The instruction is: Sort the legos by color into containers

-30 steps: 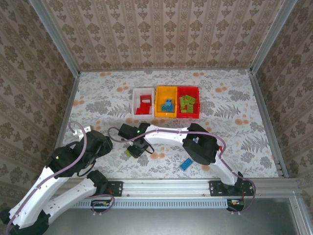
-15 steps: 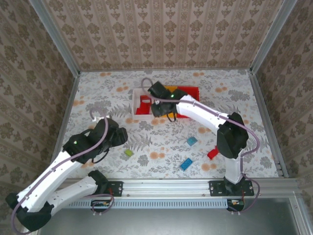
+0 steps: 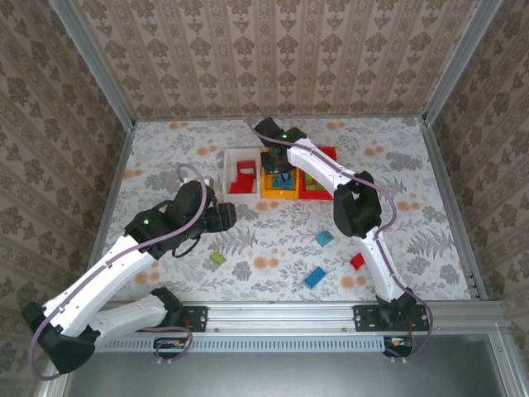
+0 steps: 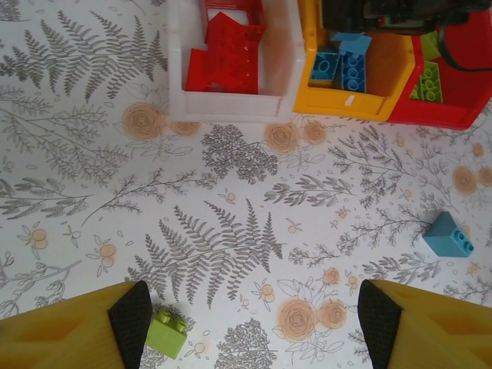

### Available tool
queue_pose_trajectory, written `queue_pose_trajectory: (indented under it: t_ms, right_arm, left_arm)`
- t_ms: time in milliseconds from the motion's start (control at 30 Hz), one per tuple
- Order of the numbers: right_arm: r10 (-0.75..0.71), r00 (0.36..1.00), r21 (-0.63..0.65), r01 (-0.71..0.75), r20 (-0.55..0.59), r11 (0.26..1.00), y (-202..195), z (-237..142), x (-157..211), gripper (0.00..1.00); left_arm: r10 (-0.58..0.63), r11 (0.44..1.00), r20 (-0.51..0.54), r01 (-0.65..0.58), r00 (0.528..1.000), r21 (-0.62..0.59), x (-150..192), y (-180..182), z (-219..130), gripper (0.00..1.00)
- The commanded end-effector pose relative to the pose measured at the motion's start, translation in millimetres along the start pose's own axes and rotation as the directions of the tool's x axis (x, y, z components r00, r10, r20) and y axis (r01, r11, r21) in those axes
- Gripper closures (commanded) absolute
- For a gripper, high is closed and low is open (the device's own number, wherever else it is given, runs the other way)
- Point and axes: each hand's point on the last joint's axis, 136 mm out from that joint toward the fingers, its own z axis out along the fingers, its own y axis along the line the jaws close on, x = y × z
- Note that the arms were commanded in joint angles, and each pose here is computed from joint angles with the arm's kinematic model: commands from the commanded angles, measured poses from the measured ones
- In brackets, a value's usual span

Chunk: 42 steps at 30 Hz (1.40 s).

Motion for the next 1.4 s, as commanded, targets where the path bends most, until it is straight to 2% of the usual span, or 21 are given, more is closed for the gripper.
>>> queue_pose_trajectory:
  t_ms: [0, 67, 167, 300, 467, 633, 733, 900, 1033, 1200, 1367]
  right_arm:
    - [0.029, 0.999, -0.005, -0.029, -0.029, 1.000, -0.6, -6.5, 1.0, 0.58]
    - [0.033, 0.999, -0.010, -0.033, -0.020, 0.999, -0.5, -10.2, -1.9, 0.50]
    - [0.037, 0.999, -0.019, -0.037, 0.002, 0.999, 0.0, -22.3, -7.7, 0.43]
    - [0.045, 0.998, -0.031, -0.044, 0.047, 0.999, -1.7, -47.5, -18.1, 0.43]
    - [0.051, 0.987, -0.032, -0.047, 0.154, 0.998, -14.0, -105.8, -32.2, 0.46]
    - [0.091, 0.966, -0.006, -0.092, 0.242, 0.996, -55.9, -165.4, -12.2, 0.46]
    - [0.198, 0.951, -0.007, -0.203, 0.239, 0.979, -98.1, -187.4, 27.6, 0.45]
    - [0.323, 0.910, 0.030, -0.342, 0.261, 0.939, -163.2, -231.5, 101.2, 0.40]
    - [0.409, 0.839, 0.021, -0.445, 0.358, 0.895, -202.8, -274.5, 142.4, 0.33]
    - [0.455, 0.742, -0.032, -0.507, 0.493, 0.861, -229.1, -325.8, 164.1, 0.24]
    - [0.446, 0.681, -0.052, -0.516, 0.580, 0.855, -241.2, -364.2, 162.1, 0.16]
  left_arm:
    - [0.025, 0.999, 0.020, -0.026, 0.999, 0.045, -10.0, -10.3, -6.0, 0.25]
    - [0.035, 0.998, 0.014, -0.036, 0.999, 0.056, -9.4, -12.8, -4.7, 0.25]
    - [0.057, 0.995, -0.005, -0.056, 0.998, 0.083, -7.9, -20.3, -0.2, 0.25]
    - [0.087, 0.990, -0.028, -0.083, 0.996, 0.115, -7.4, -30.9, 8.4, 0.25]
    - [0.160, 0.970, -0.051, -0.148, 0.986, 0.193, -13.3, -57.0, 20.7, 0.25]
    - [0.278, 0.918, -0.109, -0.230, 0.954, 0.323, -11.0, -101.6, 44.6, 0.24]
    - [0.404, 0.854, -0.124, -0.325, 0.906, 0.407, 0.1, -137.8, 60.3, 0.22]
    - [0.591, 0.733, -0.173, -0.434, 0.788, 0.523, 42.3, -199.4, 94.7, 0.20]
    - [0.699, 0.643, -0.191, -0.487, 0.690, 0.591, 78.4, -242.6, 119.5, 0.18]
    - [0.808, 0.526, -0.190, -0.537, 0.558, 0.659, 123.1, -284.1, 138.6, 0.17]
    - [0.849, 0.467, -0.178, -0.547, 0.498, 0.695, 157.6, -305.5, 148.2, 0.14]
